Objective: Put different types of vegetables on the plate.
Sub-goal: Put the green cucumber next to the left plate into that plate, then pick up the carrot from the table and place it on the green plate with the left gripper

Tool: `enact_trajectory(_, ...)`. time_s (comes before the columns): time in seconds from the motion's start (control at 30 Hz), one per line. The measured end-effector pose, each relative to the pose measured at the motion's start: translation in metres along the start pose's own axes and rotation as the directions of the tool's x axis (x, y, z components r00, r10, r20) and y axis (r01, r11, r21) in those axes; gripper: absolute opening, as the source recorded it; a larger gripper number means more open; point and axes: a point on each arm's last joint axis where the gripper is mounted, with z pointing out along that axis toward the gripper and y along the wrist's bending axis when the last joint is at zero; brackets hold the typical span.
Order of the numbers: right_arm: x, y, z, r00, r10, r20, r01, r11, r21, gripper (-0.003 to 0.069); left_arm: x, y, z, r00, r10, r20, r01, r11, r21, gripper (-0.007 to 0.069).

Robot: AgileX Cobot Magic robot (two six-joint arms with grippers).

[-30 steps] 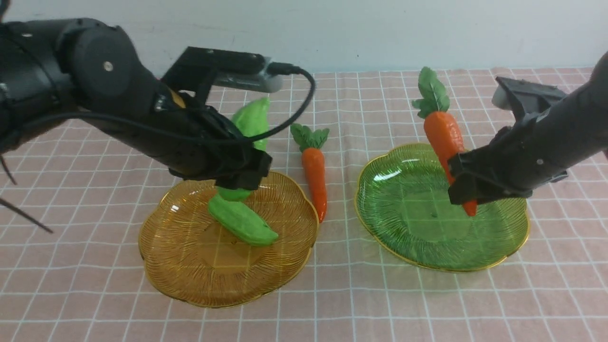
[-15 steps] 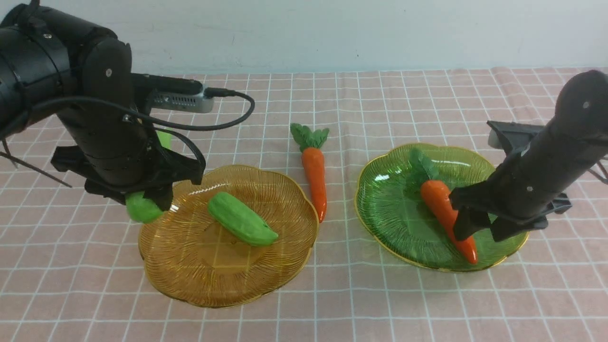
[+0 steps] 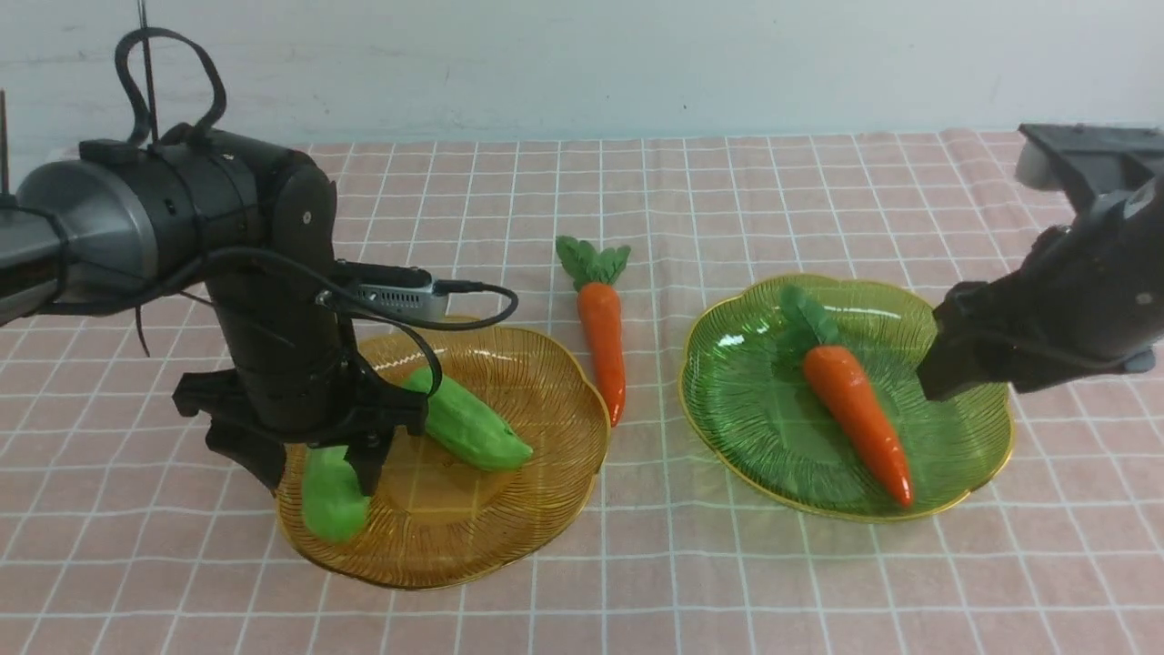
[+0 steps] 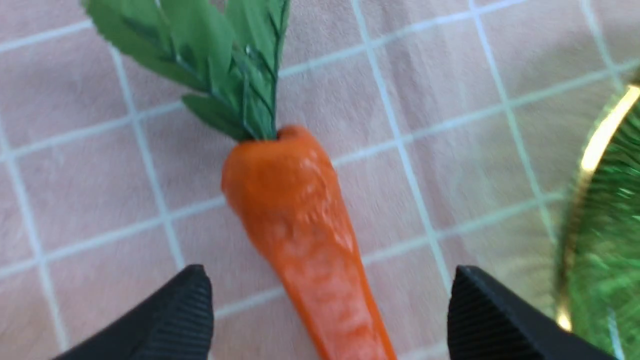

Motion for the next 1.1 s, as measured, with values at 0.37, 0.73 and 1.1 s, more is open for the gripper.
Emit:
enact_trajectory(0.37, 0.001, 0.0, 0.0, 1.0, -0.008, -0.012, 0.008, 1.0, 0.0, 0.0502, 0.005, 0.004, 0.045, 0.999, -0.01, -0.032, 0.01, 1.0, -0.013, 0.054)
enact_trajectory(0.73, 0.006, 0.0, 0.0, 0.997, -0.027, -0.069, 0.027, 1.0, -0.004, 0.0502, -0.002, 0.001, 0.025, 1.0, -0.008, 0.001, 0.008, 1.0, -0.004, 0.0204)
enact_trajectory(1.1, 0.012, 0.003, -0.014, 0.998, -0.036, -0.052, 0.035, 0.999, -0.005, 0.0485, -0.02, -0.026, -0.09, 0.994, -0.039, 0.098, 0.023, 0.987, 0.16, 0.02)
